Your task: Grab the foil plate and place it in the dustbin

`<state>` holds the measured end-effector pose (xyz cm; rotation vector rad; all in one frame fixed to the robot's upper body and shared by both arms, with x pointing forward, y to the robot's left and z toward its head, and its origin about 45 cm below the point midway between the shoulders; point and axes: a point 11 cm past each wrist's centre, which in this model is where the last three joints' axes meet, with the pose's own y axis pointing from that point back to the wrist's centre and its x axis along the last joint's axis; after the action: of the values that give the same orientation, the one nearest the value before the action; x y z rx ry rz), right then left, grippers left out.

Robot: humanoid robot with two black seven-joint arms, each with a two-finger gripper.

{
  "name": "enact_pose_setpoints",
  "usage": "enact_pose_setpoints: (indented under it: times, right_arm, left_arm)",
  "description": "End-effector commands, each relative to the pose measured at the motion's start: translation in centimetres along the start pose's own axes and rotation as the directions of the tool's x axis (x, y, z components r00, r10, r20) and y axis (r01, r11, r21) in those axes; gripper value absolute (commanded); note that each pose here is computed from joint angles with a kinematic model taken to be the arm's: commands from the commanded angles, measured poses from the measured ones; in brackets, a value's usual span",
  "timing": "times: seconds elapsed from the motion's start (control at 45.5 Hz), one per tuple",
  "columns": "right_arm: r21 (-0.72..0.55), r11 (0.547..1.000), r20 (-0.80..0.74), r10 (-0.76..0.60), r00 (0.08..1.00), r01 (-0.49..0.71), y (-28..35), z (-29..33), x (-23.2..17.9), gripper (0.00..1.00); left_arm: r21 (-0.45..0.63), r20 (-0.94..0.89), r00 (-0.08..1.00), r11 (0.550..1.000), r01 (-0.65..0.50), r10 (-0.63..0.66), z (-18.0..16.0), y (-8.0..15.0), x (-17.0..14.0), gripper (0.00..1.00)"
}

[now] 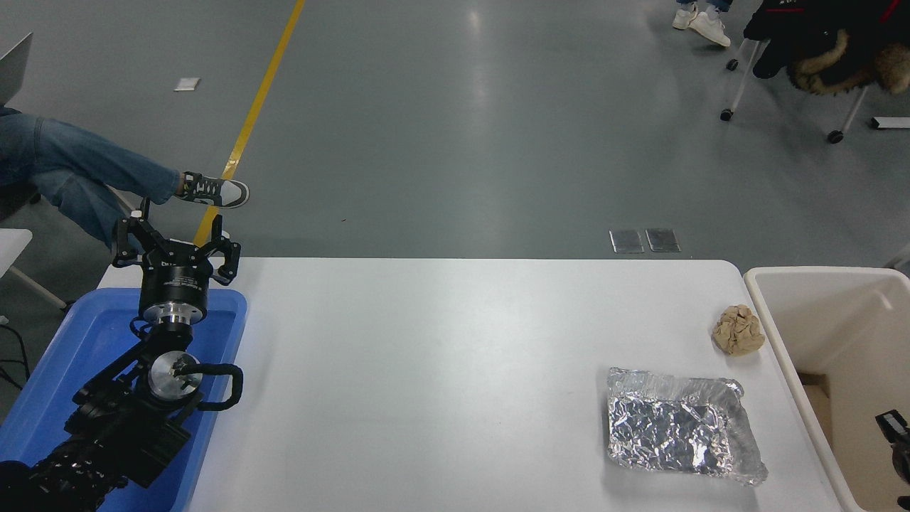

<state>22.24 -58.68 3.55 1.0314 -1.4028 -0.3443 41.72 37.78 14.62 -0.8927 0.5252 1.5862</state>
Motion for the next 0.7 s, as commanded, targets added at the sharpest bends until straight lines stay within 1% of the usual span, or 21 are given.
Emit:
enact_pose_setpoints:
  times: [0.0,0.022,0.044,0.066,0.132,0.22,0.286,0.352,0.418,0.527,0.593,0.681]
  right_arm:
    - [0.004,1.0,0.005,0.002,1.0,-0.002,0.0,-0.2,0.2,0.0]
    - [0.001,1.0,0.009,0.003,1.0,-0.003,0.0,-0.1,0.4,0.19]
    - [0.0,1.0,0.007,0.023,1.0,-0.023,0.1,0.0,1.2,0.52]
    - [0.001,0.999,0.012,0.035,0.999,-0.035,0.2,-0.1,1.9,0.65]
    - [0.03,0.999,0.034,0.042,0.999,-0.043,0.4,-1.8,3.1,0.66]
    - [0.052,0.998,0.043,-0.022,0.999,0.02,0.7,-3.9,2.7,0.71]
    - [0.035,0.999,0.078,-0.035,0.996,0.032,1.7,-3.5,5.7,0.72]
    - [0.031,0.995,0.088,-0.093,0.992,0.091,3.1,-3.6,6.8,0.73]
    - [0.025,0.989,0.034,-0.143,0.989,0.143,4.7,-4.1,7.2,0.76]
    - [0.025,0.981,-0.073,-0.188,0.979,0.19,7.9,-6.1,8.7,0.78]
    - [0.033,0.977,-0.128,-0.206,0.97,0.212,10.1,-7.9,9.3,0.9]
    - [0.051,0.967,-0.209,-0.234,0.95,0.249,13.7,-11.0,9.5,0.93]
  left_arm:
    - [0.0,0.003,1.0,1.0,-0.004,0.004,0.0,0.0,0.0,0.99]
    - [-0.002,0.002,1.0,1.0,-0.006,0.006,0.0,0.1,0.1,0.99]
    - [-0.003,0.001,1.0,1.0,-0.007,0.007,0.0,0.0,0.1,0.99]
    - [-0.003,0.001,1.0,1.0,-0.007,0.007,0.0,0.0,0.1,0.99]
    - [0.0,0.003,1.0,1.0,-0.004,0.004,0.0,0.0,0.0,0.99]
    - [0.001,0.004,1.0,1.0,-0.003,0.003,0.0,0.0,0.0,0.99]
    - [0.002,0.0,1.0,1.0,0.004,-0.004,0.0,0.0,0.0,0.99]
    - [0.004,-0.001,1.0,1.0,0.005,-0.005,-0.1,0.0,-0.1,0.99]
    - [0.004,-0.001,1.0,1.0,0.005,-0.005,-0.1,0.0,-0.1,0.99]
    - [0.004,0.0,1.0,1.0,0.007,-0.007,-0.1,0.0,-0.1,0.99]
    - [0.004,0.0,1.0,1.0,0.007,-0.007,-0.1,0.0,-0.1,0.99]
    - [0.004,0.0,1.0,1.0,0.007,-0.007,-0.1,0.0,-0.1,0.99]
